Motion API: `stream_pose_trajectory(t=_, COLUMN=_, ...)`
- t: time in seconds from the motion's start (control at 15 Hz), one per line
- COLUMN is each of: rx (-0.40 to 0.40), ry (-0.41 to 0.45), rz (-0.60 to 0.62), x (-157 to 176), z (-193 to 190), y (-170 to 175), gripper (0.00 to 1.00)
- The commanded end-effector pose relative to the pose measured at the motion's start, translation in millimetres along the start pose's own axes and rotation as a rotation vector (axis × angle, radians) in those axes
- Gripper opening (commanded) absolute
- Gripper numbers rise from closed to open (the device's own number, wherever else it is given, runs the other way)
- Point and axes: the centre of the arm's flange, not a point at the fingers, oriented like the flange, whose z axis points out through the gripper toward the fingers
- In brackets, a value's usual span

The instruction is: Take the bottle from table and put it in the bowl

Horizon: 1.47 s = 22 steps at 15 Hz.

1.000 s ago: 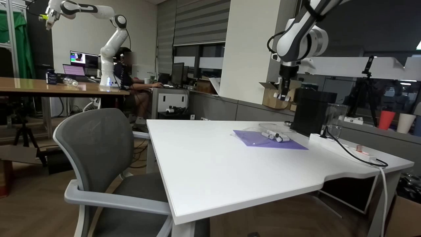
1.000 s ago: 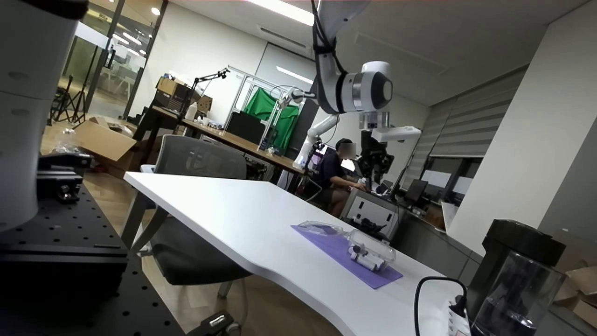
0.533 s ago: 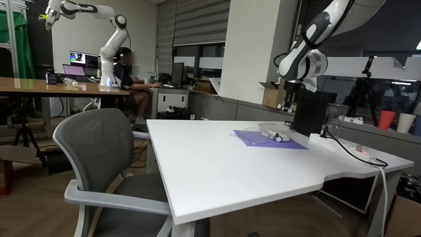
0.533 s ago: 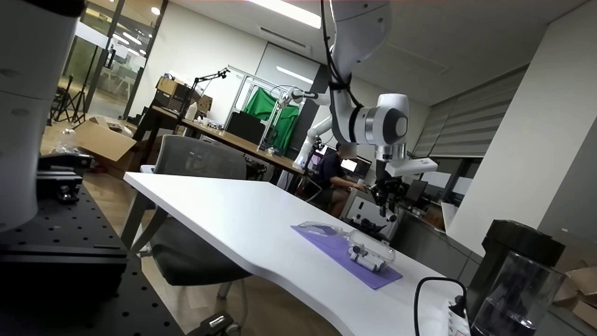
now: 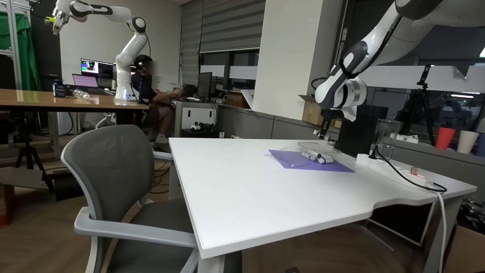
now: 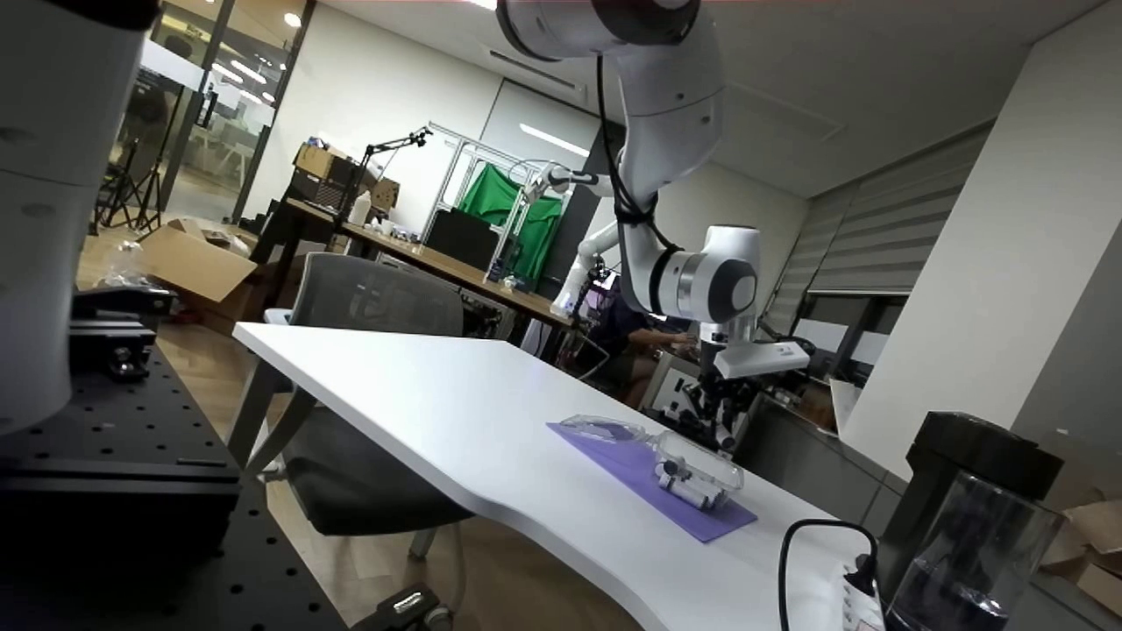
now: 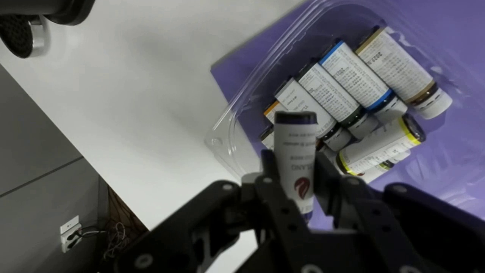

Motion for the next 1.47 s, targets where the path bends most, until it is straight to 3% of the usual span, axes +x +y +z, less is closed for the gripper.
stream_pose_trajectory(t=0.0, rx=-0.004, ry=0.010, rz=0.025, x=2, z=29, y=15, gripper=0.07)
stream_pose_trajectory(t=0.4, rx=0.019, ry=-0.011, rz=0.283, x=-10, z=51, y=17, gripper=0.07)
stream_pose_trajectory(t=0.8, rx=0.136, ry=-0.059, rz=0.561, x=-11, z=55, y=17, gripper=0.07)
stream_pose_trajectory(t=1.27, rx=0.198, ry=-0.059, rz=0.794, x=-9, z=51, y=24, gripper=0.07)
stream_pose_trajectory(t=1.33, rx=0.206, ry=-0.061, rz=0.813, x=-9, z=50, y=24, gripper=0.19)
stream_pose_trajectory(t=1.4, rx=0.224, ry=-0.063, rz=0.830, x=-10, z=50, y=26, gripper=0.53)
